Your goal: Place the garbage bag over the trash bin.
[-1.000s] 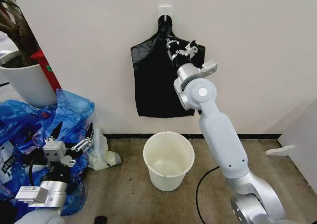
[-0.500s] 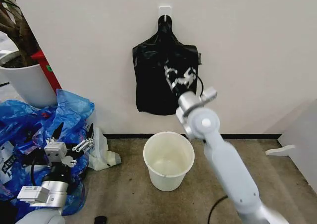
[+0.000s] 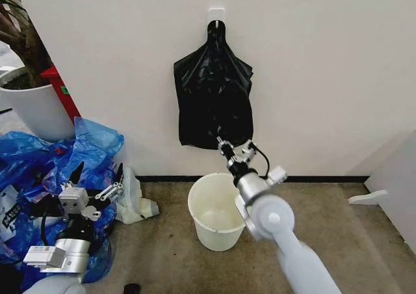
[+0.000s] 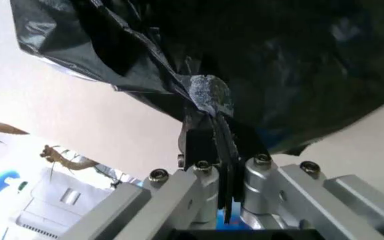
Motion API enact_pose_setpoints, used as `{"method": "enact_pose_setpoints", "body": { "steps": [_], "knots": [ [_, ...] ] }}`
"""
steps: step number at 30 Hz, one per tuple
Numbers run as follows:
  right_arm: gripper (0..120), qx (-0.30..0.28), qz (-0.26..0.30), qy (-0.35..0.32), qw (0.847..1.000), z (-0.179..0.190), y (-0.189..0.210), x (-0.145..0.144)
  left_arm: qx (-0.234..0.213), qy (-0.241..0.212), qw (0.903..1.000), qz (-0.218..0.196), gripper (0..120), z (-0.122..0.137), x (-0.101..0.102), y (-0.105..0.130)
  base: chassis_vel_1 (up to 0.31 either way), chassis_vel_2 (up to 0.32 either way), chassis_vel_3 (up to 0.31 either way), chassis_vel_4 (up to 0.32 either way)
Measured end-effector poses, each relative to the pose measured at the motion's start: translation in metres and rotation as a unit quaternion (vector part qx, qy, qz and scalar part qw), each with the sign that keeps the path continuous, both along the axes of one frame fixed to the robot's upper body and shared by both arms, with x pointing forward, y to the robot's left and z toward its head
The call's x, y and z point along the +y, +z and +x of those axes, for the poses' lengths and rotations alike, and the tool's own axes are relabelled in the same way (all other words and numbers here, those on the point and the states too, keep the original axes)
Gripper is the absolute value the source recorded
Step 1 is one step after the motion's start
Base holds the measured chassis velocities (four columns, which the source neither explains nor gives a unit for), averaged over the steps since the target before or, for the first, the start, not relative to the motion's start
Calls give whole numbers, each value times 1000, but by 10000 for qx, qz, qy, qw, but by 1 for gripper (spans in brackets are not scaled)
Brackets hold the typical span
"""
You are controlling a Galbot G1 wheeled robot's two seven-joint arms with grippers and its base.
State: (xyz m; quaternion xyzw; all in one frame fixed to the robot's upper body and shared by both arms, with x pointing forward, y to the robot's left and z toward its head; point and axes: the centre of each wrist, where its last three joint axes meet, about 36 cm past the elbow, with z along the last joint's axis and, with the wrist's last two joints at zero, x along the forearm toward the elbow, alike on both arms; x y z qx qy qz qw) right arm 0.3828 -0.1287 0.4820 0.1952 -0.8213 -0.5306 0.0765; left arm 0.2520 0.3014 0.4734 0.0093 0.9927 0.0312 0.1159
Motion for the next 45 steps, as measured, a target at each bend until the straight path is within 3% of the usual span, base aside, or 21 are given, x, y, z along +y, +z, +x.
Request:
{"method": "enact_pose_setpoints", "body": {
  "steps": [21, 45],
  "knots": [
    [0, 466, -274, -212, 9983, -65, -62, 1, 48, -74, 10000, 23, 100, 1, 1, -5, 0, 0, 0, 0],
    [0, 605, -349, -441, 9966, -87, -86, 2, 123, -118, 9999, 9, 100, 5, 2, -14, 0, 0, 0, 0]
  ]
}}
